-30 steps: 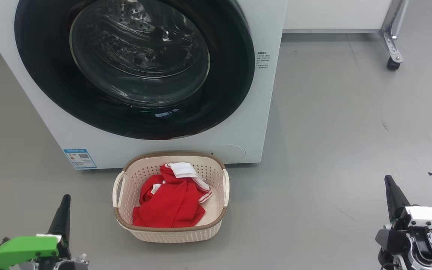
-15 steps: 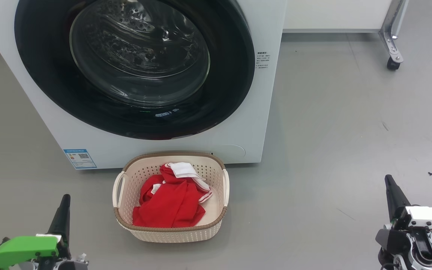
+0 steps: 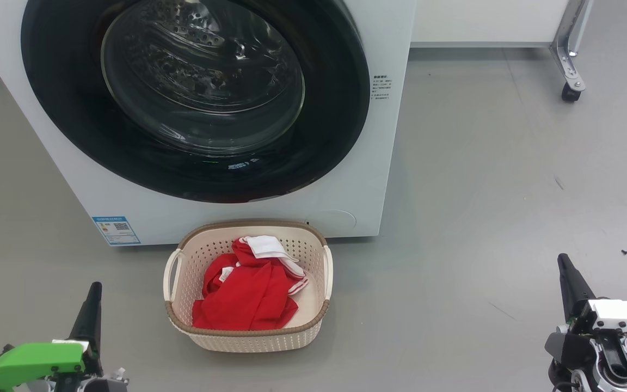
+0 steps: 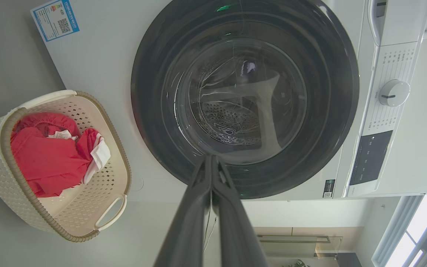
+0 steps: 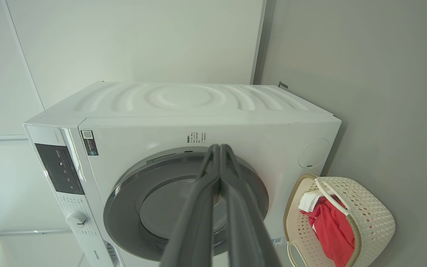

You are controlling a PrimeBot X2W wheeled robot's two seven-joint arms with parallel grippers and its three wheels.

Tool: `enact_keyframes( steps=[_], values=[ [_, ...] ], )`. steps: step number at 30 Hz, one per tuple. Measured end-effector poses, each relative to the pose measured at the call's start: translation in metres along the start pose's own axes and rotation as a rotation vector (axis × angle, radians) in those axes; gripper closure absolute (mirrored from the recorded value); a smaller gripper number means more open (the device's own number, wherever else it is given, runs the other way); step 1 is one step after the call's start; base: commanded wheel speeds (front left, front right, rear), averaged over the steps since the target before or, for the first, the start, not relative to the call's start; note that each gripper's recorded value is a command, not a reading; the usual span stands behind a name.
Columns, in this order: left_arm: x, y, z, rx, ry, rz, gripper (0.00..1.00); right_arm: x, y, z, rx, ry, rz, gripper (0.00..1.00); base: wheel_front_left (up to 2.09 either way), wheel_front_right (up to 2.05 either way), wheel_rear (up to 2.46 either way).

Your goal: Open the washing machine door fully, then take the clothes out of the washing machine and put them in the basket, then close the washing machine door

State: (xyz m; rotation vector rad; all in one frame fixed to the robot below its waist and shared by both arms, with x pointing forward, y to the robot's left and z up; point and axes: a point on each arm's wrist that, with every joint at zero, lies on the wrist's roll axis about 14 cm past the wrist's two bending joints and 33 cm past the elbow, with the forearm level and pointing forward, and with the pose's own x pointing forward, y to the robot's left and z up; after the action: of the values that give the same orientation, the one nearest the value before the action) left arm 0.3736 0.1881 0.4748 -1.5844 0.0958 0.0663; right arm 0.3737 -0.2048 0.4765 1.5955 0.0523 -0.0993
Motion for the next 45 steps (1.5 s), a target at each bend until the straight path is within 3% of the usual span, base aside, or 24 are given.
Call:
enact_keyframes(
  steps=[45],
  values=[
    [0.0001,-0.0004,-0.0005,0.000,0.005,-0.001,1.00,0.0001,0.0007,0.0002,0.001,-0.001,0.002,1.00,0.00,0.00,0.00]
  ],
)
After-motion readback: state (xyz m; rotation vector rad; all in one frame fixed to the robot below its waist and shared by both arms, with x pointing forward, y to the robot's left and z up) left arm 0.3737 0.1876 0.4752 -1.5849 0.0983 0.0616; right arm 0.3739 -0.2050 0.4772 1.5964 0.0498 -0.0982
